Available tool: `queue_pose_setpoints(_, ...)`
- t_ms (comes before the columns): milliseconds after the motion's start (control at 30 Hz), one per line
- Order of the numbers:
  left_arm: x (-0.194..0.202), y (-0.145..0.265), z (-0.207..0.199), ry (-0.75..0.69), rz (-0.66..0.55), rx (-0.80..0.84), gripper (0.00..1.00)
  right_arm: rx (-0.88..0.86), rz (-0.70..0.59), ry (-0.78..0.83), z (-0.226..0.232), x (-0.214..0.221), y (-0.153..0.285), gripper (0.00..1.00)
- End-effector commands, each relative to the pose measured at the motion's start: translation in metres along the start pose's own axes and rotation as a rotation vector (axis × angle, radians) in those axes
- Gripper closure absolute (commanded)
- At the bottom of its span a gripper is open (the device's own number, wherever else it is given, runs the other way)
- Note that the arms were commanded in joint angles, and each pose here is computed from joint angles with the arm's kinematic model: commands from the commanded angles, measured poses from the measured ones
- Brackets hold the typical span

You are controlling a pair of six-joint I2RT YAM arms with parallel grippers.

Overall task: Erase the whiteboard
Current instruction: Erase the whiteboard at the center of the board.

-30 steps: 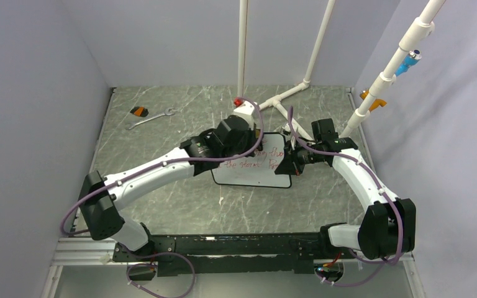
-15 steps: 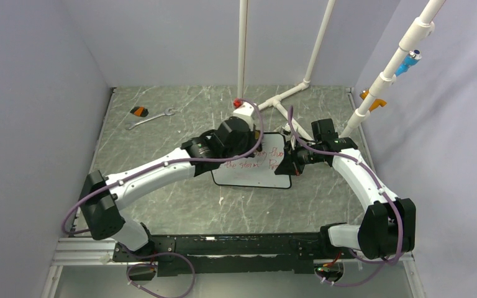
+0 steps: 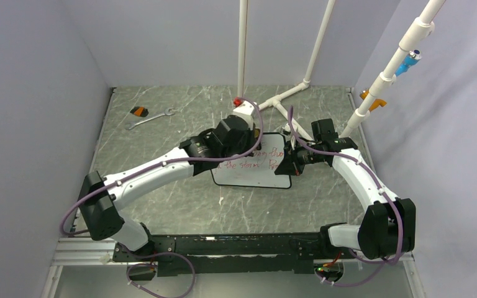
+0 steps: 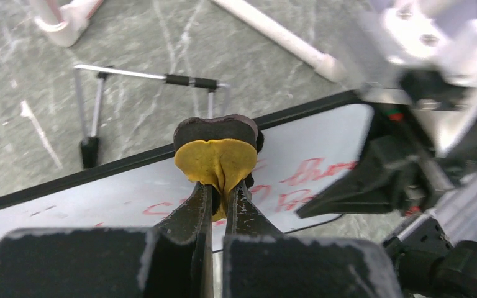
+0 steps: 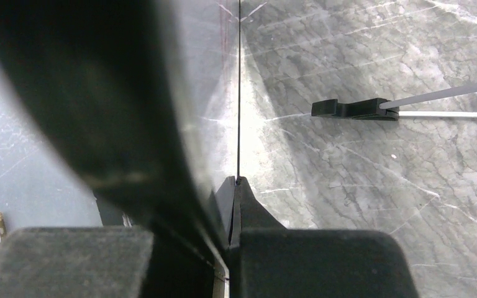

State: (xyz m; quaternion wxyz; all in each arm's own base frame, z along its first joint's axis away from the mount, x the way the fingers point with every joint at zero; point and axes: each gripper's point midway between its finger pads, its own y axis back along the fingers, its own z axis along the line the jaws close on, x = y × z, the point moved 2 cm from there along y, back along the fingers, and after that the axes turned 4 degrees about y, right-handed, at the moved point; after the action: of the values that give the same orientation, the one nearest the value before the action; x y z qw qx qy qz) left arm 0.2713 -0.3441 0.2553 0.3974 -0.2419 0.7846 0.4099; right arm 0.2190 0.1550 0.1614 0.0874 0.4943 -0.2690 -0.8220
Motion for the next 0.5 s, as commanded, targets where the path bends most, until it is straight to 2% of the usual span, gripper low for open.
queue_pose_setpoints(0, -0.02, -0.001, -0.052, -0.051, -0.058, 0.141, 1.0, -0.025, -0.006, 0.08, 0.004, -0.004, -0.001, 1.0)
queue_pose_setpoints(133, -0.008, -0.014, -0.041, -0.043, -0.032, 0.075, 1.0, -0.023, -0.006, 0.079, 0.004, -0.003, -0.001, 1.0)
queue_pose_setpoints(333, -0.007, -0.013, 0.011, 0.017, -0.043, -0.093, 1.0, -0.024, -0.007, 0.083, 0.005, -0.004, 0.0, 1.0)
queue_pose_setpoints(467, -0.003, -0.005, 0.03, 0.044, -0.051, -0.103, 1.0, -0.027, -0.009, 0.082, 0.005, -0.004, -0.001, 1.0)
